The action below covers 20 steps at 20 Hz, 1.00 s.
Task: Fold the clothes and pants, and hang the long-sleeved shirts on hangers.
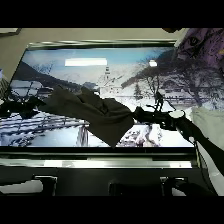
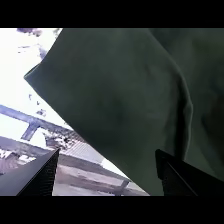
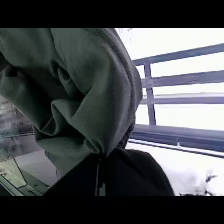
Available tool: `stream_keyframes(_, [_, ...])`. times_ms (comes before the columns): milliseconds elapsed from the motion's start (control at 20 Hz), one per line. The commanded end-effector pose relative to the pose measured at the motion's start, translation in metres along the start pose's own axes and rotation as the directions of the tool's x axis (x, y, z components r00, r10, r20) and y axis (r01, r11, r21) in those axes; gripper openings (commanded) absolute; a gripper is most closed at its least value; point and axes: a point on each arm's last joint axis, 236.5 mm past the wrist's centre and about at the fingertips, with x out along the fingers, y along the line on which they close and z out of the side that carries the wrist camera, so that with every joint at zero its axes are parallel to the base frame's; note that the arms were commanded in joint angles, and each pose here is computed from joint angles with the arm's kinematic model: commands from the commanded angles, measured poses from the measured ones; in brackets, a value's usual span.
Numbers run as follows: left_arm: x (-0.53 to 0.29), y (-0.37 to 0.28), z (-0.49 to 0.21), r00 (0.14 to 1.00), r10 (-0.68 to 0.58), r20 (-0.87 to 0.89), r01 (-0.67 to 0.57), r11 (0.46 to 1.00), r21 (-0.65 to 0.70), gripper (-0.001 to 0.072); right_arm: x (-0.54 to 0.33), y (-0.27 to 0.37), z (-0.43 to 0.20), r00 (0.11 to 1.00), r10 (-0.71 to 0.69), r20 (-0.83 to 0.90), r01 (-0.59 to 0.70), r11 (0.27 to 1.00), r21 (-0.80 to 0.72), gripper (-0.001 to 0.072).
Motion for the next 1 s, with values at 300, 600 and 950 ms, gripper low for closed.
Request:
stream_keyframes(300, [0.028, 0.004, -0.014, 0.998, -0.01, -0.068, 0.009, 1.0, -0.019, 0.0702, -0.001, -0.002, 0.001, 1.0, -0.007, 0.0, 0.007, 1.0, 0.014, 0.0031])
stream_keyframes(600, [0.034, 0.008, 0.001, 1.0, -0.003, -0.007, 0.003, 1.0, -0.029, 0.0701, -0.001, -0.002, 0.0, 1.0, -0.006, 0.0, 0.006, 1.0, 0.014, 0.0031])
stream_keyframes(950, [0.051, -0.003, 0.0, 0.998, -0.052, -0.028, 0.05, 0.997, -0.066, 0.0014, -0.002, 0.002, -0.003, 1.0, 0.005, -0.018, -0.005, 1.0, 0.01, 0.0031])
